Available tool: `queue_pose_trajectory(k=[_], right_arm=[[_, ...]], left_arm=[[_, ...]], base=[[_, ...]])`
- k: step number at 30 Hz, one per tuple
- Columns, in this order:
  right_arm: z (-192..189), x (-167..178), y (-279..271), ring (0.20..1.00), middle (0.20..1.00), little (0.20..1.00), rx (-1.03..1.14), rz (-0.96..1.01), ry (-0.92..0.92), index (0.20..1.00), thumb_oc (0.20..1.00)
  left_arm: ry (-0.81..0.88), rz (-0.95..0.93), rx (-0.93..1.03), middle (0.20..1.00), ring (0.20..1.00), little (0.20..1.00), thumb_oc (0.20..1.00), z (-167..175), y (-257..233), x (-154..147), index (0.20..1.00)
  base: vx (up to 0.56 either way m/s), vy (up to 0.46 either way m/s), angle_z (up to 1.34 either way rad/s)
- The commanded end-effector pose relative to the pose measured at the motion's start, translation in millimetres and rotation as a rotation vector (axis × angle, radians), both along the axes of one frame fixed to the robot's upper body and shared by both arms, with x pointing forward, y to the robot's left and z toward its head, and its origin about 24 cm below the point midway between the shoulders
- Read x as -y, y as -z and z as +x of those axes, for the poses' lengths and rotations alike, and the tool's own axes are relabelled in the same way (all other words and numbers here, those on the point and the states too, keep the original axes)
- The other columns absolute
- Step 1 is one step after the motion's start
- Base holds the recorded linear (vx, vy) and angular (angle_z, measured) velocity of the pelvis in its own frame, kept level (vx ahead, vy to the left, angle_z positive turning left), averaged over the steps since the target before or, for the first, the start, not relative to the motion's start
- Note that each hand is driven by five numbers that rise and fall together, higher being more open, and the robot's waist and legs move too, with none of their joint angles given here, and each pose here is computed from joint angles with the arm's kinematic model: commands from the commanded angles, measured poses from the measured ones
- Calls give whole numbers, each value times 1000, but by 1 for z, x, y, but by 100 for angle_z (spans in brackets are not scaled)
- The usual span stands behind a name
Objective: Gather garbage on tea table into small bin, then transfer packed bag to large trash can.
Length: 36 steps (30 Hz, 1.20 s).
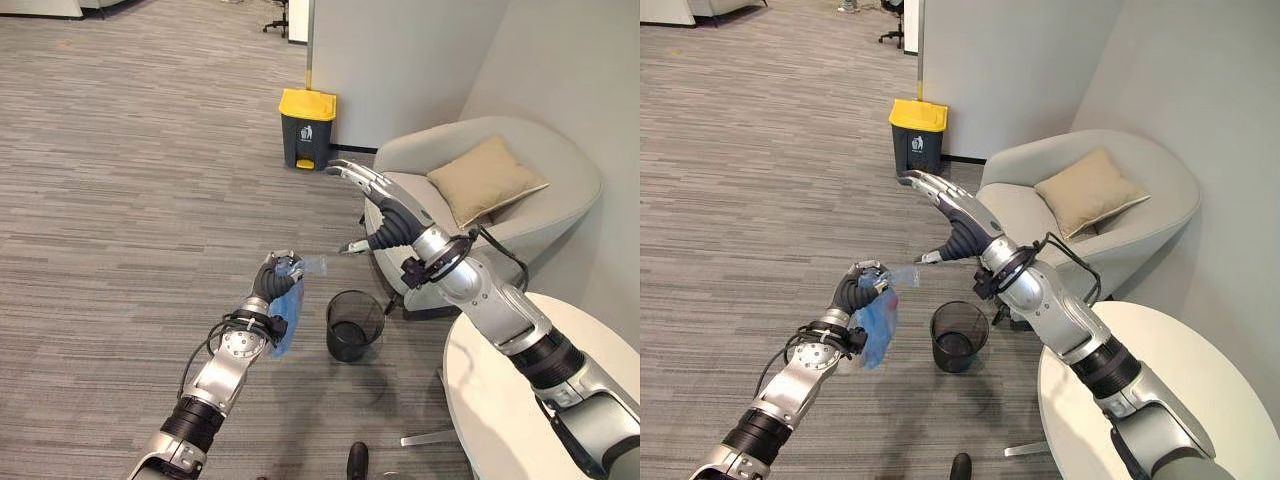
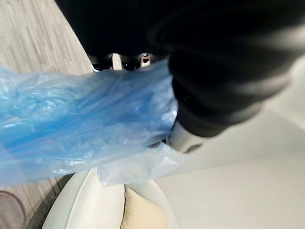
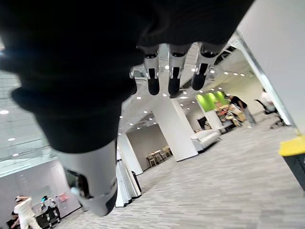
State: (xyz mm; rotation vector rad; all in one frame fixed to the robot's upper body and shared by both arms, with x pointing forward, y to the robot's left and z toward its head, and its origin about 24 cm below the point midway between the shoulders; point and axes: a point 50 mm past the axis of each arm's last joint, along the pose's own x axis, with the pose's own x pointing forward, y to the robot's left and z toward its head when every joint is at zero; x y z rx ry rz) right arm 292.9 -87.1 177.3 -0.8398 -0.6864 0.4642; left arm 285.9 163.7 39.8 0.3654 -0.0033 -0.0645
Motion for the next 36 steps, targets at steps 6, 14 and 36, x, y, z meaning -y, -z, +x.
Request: queue_pose_trajectory(k=[6, 14, 36], right_arm=[[-13, 56, 76, 1000, 1000, 1000, -319, 76, 211, 1000, 1000], [-63, 116, 175, 1000, 1000, 1000, -772, 271, 506, 1000, 1000], [-101, 171, 218, 1000, 1000, 1000, -904, 562, 876, 1000, 1000]], left_arm=[[-100, -162, -32, 200, 200, 200, 200, -18, 10, -33, 200], [-218, -167, -176, 200, 200, 200, 200, -59, 43, -79, 200], [-563, -315, -263, 200, 200, 200, 200, -100, 76, -127, 200]], base=[[0, 0, 0], [0, 0, 0], [-34, -14, 33]])
